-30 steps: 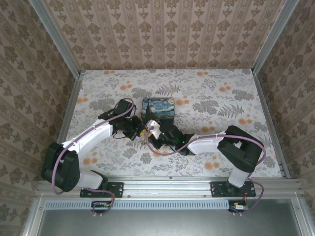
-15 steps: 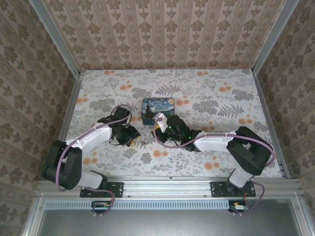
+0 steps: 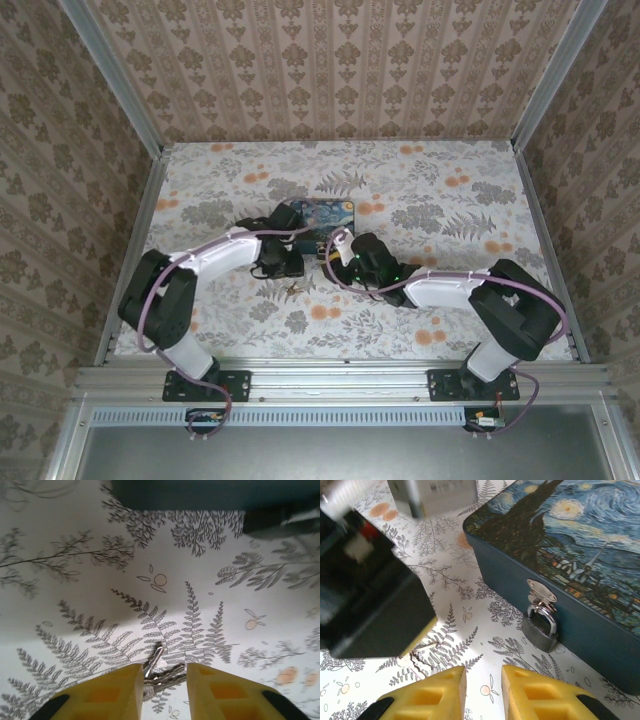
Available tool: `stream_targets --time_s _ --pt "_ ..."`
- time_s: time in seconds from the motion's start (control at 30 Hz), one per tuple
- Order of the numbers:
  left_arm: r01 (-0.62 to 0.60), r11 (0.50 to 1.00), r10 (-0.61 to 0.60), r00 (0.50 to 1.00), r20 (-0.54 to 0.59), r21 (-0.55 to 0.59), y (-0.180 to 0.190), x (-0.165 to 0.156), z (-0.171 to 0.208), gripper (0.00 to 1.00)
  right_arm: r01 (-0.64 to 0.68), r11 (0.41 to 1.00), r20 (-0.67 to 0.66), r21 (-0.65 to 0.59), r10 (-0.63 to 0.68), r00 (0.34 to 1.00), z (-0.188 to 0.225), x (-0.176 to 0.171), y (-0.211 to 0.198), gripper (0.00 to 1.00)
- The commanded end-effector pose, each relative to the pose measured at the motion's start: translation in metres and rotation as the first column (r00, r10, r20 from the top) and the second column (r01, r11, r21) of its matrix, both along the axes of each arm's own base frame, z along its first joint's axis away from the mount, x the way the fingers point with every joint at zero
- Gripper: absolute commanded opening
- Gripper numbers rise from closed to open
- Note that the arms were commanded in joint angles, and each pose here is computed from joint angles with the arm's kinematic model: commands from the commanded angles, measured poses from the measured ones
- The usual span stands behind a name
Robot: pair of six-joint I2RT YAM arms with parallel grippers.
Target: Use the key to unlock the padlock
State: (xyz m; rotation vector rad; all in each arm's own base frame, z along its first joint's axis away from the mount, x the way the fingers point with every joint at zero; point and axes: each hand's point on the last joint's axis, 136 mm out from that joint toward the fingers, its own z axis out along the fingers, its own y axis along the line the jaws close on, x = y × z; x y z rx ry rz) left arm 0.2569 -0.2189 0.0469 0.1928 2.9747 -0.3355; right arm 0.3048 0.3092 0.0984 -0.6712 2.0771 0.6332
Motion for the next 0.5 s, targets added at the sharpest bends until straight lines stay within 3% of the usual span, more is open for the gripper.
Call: stream_targets --time_s 0.0,0.27,0.47 --pt "0.183 0.979 -0.186 0.982 0.018 0.094 -0.002 0.0 -0.003 0.25 0.071 0.997 0.0 0.005 -0.071 0.997 0.008 0.005 -0.015 0.25" --pt "0.214 0.959 -0.218 0.976 0.004 0.188 0.008 -0.004 -0.017 0.23 0.172 0.985 -0.003 0.021 -0.171 0.985 0.015 0.015 -0.045 0.24" --pt "0.243 0.952 -0.245 0.969 -0.012 0.187 0.002 -0.01 -0.027 0.23 0.175 0.984 0.002 0.019 -0.175 0.984 0.019 0.014 -0.049 0.25"
